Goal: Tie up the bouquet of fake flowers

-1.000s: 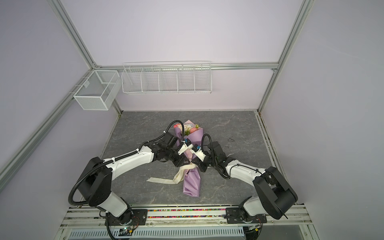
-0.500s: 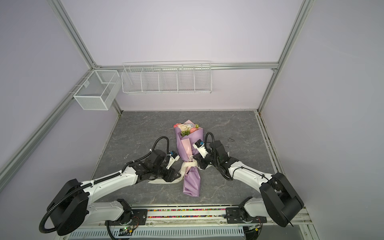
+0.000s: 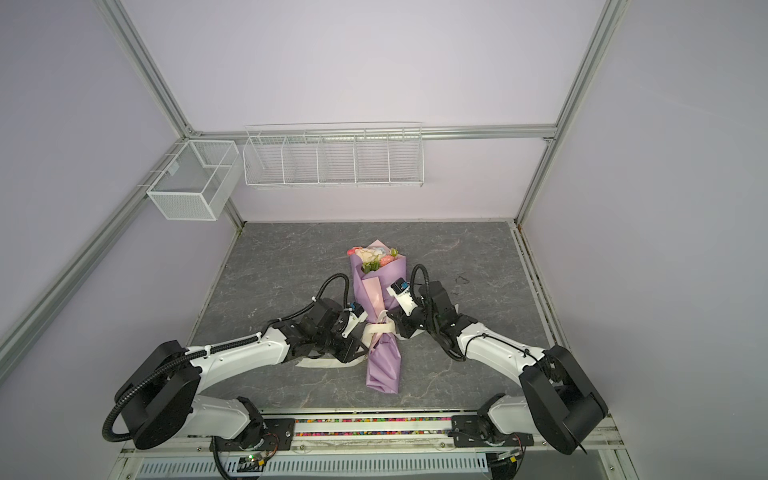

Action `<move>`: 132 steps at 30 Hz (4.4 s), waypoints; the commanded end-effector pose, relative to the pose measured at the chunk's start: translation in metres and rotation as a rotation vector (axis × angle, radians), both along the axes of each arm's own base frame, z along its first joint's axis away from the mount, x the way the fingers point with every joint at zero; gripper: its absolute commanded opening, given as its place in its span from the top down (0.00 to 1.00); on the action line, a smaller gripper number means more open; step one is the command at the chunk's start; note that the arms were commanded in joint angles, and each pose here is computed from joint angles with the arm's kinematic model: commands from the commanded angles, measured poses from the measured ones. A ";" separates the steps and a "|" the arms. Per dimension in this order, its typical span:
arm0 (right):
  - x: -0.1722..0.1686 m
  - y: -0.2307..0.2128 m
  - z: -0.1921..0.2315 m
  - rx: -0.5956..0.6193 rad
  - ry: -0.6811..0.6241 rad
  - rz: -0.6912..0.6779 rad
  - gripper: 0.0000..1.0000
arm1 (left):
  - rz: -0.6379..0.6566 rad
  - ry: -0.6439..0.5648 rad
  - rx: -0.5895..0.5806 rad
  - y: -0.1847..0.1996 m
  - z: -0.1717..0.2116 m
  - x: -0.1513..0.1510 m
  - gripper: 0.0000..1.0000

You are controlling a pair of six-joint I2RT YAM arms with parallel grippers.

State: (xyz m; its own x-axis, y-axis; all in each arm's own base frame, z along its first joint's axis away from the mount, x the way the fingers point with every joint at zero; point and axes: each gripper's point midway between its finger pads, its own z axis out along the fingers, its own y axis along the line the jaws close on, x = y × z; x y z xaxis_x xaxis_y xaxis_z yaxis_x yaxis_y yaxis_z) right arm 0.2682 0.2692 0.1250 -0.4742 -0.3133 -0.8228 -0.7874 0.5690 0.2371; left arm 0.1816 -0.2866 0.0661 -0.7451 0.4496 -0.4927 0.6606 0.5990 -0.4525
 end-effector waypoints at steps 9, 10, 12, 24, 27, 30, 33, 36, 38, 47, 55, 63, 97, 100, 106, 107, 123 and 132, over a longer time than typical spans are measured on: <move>0.009 -0.039 -0.027 -0.123 0.134 -0.261 0.94 | 0.100 -0.028 -0.036 0.013 0.013 0.001 0.98; 0.009 -0.044 -0.030 -0.132 0.145 -0.290 0.94 | 0.118 -0.027 -0.025 0.016 0.012 0.003 0.98; 0.010 -0.051 -0.034 -0.144 0.158 -0.329 0.94 | 0.139 -0.024 -0.016 0.021 0.013 0.005 0.99; 0.005 -0.075 -0.058 -0.204 0.294 -0.465 0.94 | 0.287 -0.001 0.026 0.051 0.007 0.018 1.00; -0.001 -0.071 -0.059 -0.172 0.359 -0.465 0.94 | 0.263 0.011 0.026 0.048 0.004 0.016 1.00; -0.011 -0.053 -0.048 -0.104 0.407 -0.375 0.92 | 0.230 0.020 0.012 0.042 0.007 0.014 1.00; -0.021 -0.039 -0.043 -0.081 0.411 -0.256 0.88 | 0.200 0.016 -0.003 0.036 0.010 0.015 1.00; -0.022 -0.035 -0.048 -0.115 0.405 -0.201 0.84 | 0.182 0.018 -0.009 0.032 0.013 0.016 1.00; -0.019 -0.032 -0.050 -0.131 0.395 -0.175 0.78 | 0.177 0.019 -0.005 0.031 0.013 0.017 1.00; -0.012 -0.030 -0.054 -0.253 0.243 -0.064 0.52 | 0.159 0.011 0.005 0.031 0.016 0.017 1.00; 0.008 -0.032 -0.049 -0.375 0.139 -0.070 0.44 | 0.160 0.000 0.007 0.031 0.018 0.018 1.00; -0.007 -0.023 -0.055 -0.547 -0.028 0.173 0.50 | 0.156 -0.019 0.003 0.034 0.023 0.017 1.00; 0.004 -0.063 -0.040 -0.587 0.018 -0.146 0.93 | 0.308 -0.059 0.068 0.061 0.017 0.025 1.00; 0.004 -0.067 -0.042 -0.597 0.021 -0.169 0.93 | 0.325 -0.050 0.060 0.060 0.014 0.026 1.00; 0.013 -0.083 -0.045 -0.641 0.024 -0.261 0.93 | 0.396 -0.016 0.146 0.070 -0.002 0.031 1.00; 0.016 -0.088 -0.044 -0.649 0.024 -0.288 0.93 | 0.406 -0.013 0.163 0.073 -0.004 0.032 1.00; 0.029 -0.145 -0.067 -0.907 0.018 -0.416 0.93 | 0.501 0.121 0.304 0.096 -0.038 0.032 1.00; 0.032 -0.177 -0.080 -0.985 0.066 -0.516 0.93 | 0.524 0.158 0.338 0.110 -0.046 0.032 1.00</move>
State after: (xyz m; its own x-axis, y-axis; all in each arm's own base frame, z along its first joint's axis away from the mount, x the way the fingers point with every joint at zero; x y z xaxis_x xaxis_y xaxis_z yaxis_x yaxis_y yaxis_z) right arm 0.3049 0.1287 0.0558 -0.7107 -0.5952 -0.3751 -0.4724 0.7988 -0.3726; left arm 0.2186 -0.1961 0.0275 -0.9391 0.1423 -0.3127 0.2420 0.9201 -0.3080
